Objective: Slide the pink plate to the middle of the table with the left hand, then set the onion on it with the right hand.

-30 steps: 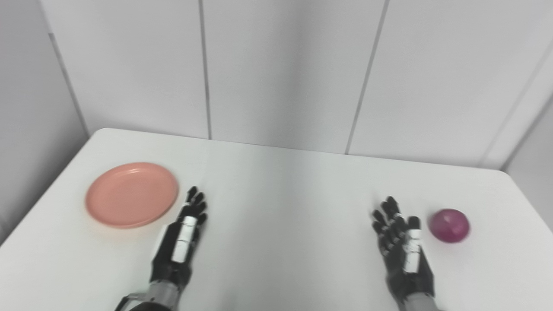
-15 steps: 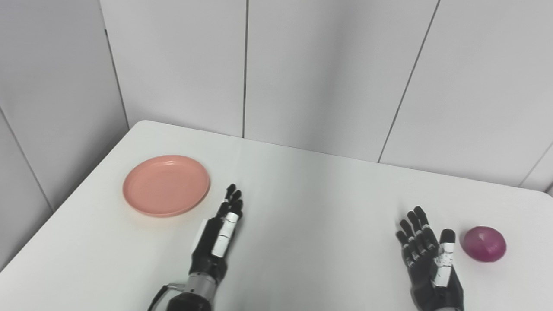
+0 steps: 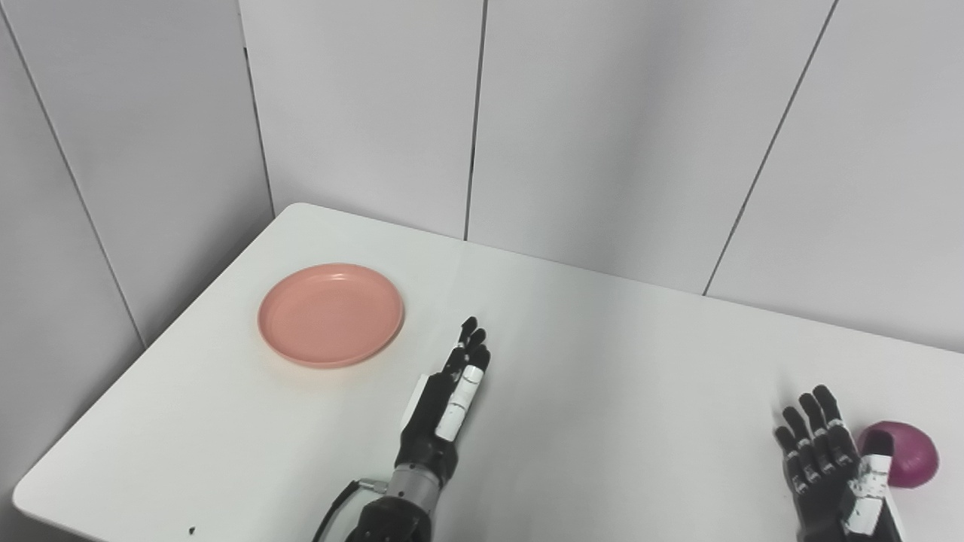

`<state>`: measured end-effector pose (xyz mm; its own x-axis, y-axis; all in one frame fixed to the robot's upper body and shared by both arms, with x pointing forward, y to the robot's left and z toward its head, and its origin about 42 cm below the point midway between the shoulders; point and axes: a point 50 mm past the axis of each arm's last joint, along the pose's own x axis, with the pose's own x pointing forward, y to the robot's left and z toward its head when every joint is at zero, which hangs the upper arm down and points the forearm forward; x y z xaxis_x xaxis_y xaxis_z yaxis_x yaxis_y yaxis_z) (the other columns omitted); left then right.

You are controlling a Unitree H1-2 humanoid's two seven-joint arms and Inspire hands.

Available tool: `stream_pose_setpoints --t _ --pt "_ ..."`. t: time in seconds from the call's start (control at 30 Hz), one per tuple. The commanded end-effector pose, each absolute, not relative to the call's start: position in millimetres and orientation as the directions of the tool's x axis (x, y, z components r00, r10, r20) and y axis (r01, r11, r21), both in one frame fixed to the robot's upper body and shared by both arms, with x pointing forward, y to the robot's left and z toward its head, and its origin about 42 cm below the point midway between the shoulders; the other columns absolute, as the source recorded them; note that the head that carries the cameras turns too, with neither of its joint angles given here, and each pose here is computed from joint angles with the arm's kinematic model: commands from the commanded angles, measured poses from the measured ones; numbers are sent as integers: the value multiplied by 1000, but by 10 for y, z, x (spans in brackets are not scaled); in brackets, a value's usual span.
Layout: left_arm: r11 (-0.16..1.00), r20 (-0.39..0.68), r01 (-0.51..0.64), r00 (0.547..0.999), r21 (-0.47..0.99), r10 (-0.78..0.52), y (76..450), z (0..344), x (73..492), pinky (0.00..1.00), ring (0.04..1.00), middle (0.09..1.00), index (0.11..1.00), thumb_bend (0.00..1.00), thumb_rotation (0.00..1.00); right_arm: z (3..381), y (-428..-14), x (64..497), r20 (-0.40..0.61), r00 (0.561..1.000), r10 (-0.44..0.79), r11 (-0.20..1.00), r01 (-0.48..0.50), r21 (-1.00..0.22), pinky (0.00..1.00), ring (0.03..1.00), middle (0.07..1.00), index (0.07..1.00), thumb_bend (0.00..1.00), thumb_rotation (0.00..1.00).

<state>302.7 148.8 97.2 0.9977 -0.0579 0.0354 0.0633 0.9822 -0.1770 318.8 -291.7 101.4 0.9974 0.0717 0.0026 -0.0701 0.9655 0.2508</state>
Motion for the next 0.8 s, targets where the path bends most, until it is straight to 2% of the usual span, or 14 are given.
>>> stream_pose_setpoints --t 0.0,0.17,0.33,0.43,0.57,0.77 --pt "983 -68 45 996 -179 -58 1493 601 2841 1000 1000 1000 1000 774 871 436 -3038 2795 -195 980 35 964 18 264 1000 991 997 1000 898 959" --pt "982 -56 59 996 -177 -70 1499 658 2869 1000 1000 1000 1000 788 868 414 -3020 2815 -192 981 37 964 16 266 1000 992 997 1000 939 950" --pt "981 -20 78 996 -176 -83 1526 875 2943 1000 1000 1000 1000 881 855 396 -3001 2817 -189 981 36 959 19 284 1000 999 1000 1000 988 924" --pt "973 27 94 996 -209 -90 1575 1212 3082 1000 1000 1000 1000 914 858 396 -2971 2812 -189 981 37 959 19 283 1000 992 999 999 994 927" --pt "962 77 116 992 -247 -100 1703 1611 3261 1000 1000 996 1000 863 890 394 -2947 2808 -184 982 38 962 14 274 1000 975 985 992 982 942" --pt "967 158 134 982 -214 -101 1915 2154 3581 1000 1000 996 1000 868 933 399 -2930 2809 -182 983 38 965 11 264 1000 966 974 976 985 945"
